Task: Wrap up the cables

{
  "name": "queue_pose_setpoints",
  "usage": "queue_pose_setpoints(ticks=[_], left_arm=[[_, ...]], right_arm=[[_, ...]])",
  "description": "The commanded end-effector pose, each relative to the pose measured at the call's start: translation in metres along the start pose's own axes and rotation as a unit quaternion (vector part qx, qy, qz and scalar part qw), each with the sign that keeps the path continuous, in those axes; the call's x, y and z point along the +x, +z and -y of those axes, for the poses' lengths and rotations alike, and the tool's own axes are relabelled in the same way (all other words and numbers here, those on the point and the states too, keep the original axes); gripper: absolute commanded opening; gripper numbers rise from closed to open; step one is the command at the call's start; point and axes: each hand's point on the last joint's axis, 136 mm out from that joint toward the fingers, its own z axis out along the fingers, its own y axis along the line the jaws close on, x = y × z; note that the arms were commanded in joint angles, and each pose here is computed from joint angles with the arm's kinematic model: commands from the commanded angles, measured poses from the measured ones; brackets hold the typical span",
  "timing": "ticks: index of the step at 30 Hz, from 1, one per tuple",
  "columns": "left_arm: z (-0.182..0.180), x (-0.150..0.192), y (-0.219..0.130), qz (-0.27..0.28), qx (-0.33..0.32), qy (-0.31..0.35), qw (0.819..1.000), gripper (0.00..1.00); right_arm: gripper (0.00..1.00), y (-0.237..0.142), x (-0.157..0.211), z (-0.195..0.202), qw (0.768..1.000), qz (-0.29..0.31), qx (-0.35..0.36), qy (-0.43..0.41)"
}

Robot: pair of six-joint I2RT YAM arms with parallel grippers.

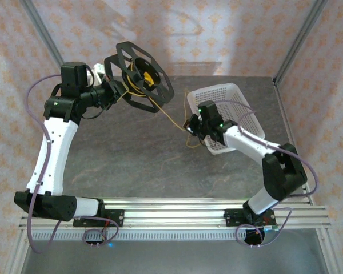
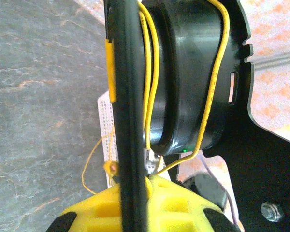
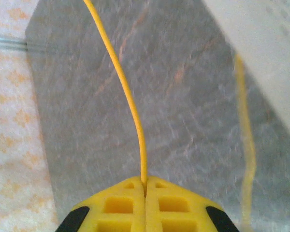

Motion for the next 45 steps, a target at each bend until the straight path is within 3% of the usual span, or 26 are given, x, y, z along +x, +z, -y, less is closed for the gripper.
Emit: queue_pose_setpoints(ticks=[1,14,22,28,34,35,37,40,45], left_arm=[[0.054,0.014,-0.035,0.005,0.089,0.109,0.990,0.00],[0.049,0.098,-0.026,-0.106,0.059,0.237,0.964,0.00],[0.013,0.139,-0.019,-0.159,-0.013,0.316,0.935,0.00],[-0.014,0.145,0.007,-0.182,-0.090,0.363,0.909,0.00],[-0.008,0.129,0.013,-0.156,-0.103,0.386,0.903,0.00],[-0.005,0.127,0.012,-0.151,-0.102,0.388,0.903,0.00],[-0.002,0.122,0.007,-0.139,-0.104,0.395,0.902,0.00],[0.000,0.114,-0.003,-0.117,-0.114,0.407,0.899,0.00],[0.005,0.105,-0.016,-0.088,-0.119,0.416,0.897,0.00]], right_arm=[[0.00,0.004,-0.023,-0.003,1.000,-0.023,-0.011,0.017],[0.00,0.005,-0.122,-0.044,0.997,-0.005,-0.069,0.022],[0.00,-0.038,-0.161,-0.075,0.994,0.043,-0.102,-0.004],[0.00,-0.077,-0.150,-0.139,0.976,0.046,-0.204,-0.063],[0.00,-0.086,-0.118,-0.149,0.974,0.038,-0.195,-0.107],[0.01,-0.087,-0.117,-0.146,0.975,0.038,-0.190,-0.106],[0.21,-0.090,-0.113,-0.142,0.977,0.039,-0.183,-0.104],[0.40,-0.101,-0.108,-0.134,0.980,0.044,-0.162,-0.107],[0.53,-0.127,-0.091,-0.127,0.980,0.040,-0.141,-0.133]])
